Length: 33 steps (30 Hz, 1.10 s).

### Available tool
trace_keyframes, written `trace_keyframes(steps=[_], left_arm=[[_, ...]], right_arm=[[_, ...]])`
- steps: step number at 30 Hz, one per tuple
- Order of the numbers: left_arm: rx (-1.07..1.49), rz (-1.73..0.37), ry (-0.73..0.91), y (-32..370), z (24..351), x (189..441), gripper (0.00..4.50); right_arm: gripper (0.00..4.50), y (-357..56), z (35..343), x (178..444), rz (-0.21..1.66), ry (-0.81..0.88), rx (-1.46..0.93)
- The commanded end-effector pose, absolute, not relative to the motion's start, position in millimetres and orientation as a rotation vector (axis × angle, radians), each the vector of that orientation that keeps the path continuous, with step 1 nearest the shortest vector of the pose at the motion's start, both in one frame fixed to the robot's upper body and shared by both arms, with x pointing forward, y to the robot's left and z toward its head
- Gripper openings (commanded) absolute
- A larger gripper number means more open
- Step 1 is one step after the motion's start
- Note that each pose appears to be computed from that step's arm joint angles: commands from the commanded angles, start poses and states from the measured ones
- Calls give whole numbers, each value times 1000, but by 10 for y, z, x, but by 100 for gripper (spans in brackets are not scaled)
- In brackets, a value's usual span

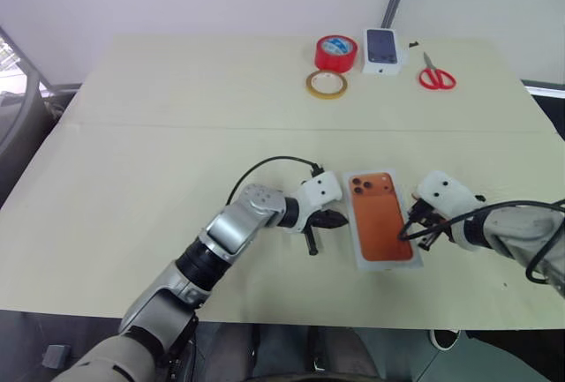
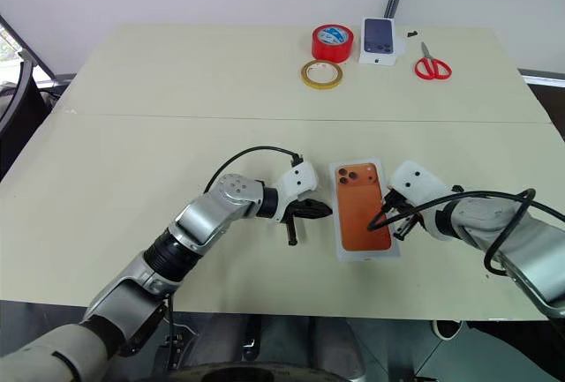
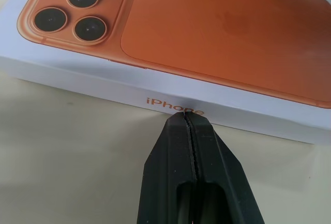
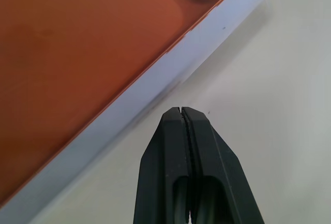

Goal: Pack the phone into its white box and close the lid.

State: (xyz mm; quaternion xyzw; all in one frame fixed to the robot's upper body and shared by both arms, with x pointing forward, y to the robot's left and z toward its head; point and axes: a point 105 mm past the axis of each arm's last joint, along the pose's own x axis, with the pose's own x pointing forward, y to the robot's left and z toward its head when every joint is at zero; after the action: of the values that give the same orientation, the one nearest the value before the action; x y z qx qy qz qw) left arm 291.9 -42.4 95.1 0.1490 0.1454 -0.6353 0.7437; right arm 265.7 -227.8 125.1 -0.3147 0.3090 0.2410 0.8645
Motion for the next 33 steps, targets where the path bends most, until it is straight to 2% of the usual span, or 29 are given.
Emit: trace_keyframes(steps=[1, 20, 25, 29, 33], left_arm=[[291, -1426, 222, -510, 1196, 2889, 0], [253, -1390, 236, -489, 1181, 2919, 0], [209, -1342, 236, -390, 1230, 3008, 0], [155, -1322, 202, -373, 1369, 3062, 0], [148, -1325, 179, -497, 1449, 3095, 0]], right_arm=[[3, -2263, 1377, 2680, 488, 593, -676], [3, -2333, 1292, 2674, 466, 615, -678], [3, -2431, 1450, 2673, 450, 580, -685], [3, -2386, 1630, 2580, 529, 520, -621], [3, -2214, 1603, 2340, 686, 525, -564]])
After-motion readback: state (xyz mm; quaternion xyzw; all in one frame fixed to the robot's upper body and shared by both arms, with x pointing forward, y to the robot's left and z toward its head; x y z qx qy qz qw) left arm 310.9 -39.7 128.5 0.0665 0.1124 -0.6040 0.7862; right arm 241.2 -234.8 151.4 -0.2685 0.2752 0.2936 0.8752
